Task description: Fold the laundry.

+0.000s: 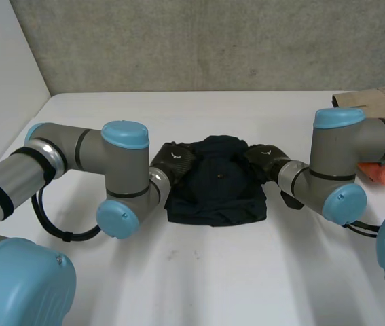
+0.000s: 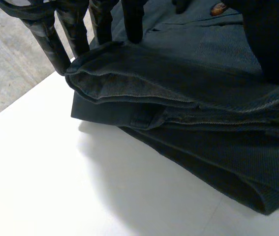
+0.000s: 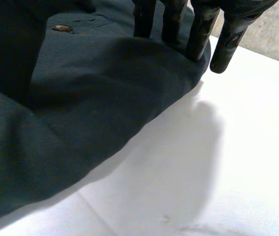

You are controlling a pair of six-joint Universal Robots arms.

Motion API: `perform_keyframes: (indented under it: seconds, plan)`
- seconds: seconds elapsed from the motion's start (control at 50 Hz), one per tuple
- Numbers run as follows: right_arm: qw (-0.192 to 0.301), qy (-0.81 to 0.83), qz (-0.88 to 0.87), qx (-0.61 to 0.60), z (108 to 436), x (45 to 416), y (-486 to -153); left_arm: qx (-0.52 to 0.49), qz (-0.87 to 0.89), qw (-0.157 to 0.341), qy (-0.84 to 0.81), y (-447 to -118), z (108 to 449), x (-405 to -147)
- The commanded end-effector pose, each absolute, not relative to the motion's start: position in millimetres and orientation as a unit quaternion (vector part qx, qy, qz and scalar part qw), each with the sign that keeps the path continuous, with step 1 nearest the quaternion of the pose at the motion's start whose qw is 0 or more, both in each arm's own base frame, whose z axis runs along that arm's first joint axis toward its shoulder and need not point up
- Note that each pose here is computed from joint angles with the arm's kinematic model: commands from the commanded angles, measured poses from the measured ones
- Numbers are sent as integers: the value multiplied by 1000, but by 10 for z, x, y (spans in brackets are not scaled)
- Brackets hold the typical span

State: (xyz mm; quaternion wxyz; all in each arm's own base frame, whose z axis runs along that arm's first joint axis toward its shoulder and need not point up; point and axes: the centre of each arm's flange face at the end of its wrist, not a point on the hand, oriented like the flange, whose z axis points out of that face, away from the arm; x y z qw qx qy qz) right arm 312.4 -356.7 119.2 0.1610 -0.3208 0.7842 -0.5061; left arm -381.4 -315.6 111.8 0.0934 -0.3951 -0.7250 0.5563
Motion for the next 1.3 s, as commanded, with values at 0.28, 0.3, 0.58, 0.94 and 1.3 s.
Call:
perform_keyframes:
  seconds: [0.28,0.3,0.58,0.94,1.3]
  plan:
    - [103,671,-678,-284,2344,2859,-3111,-365,678,179,-612,-2728,2747,-3690]
    - [96,673,-676,-283,2324,2830,-3070,-378,674,209,-599,-2603,2855,-3672]
    - [87,661,-648,-369,1556,2966,-2280,-427,619,357,-554,-2060,3222,-3364]
    - [73,612,-681,-396,1036,3350,-2452,-410,613,370,-565,-2061,3242,-3347]
    - [47,604,-683,-408,1012,3507,-2722,-411,608,369,-570,-2069,3192,-3342]
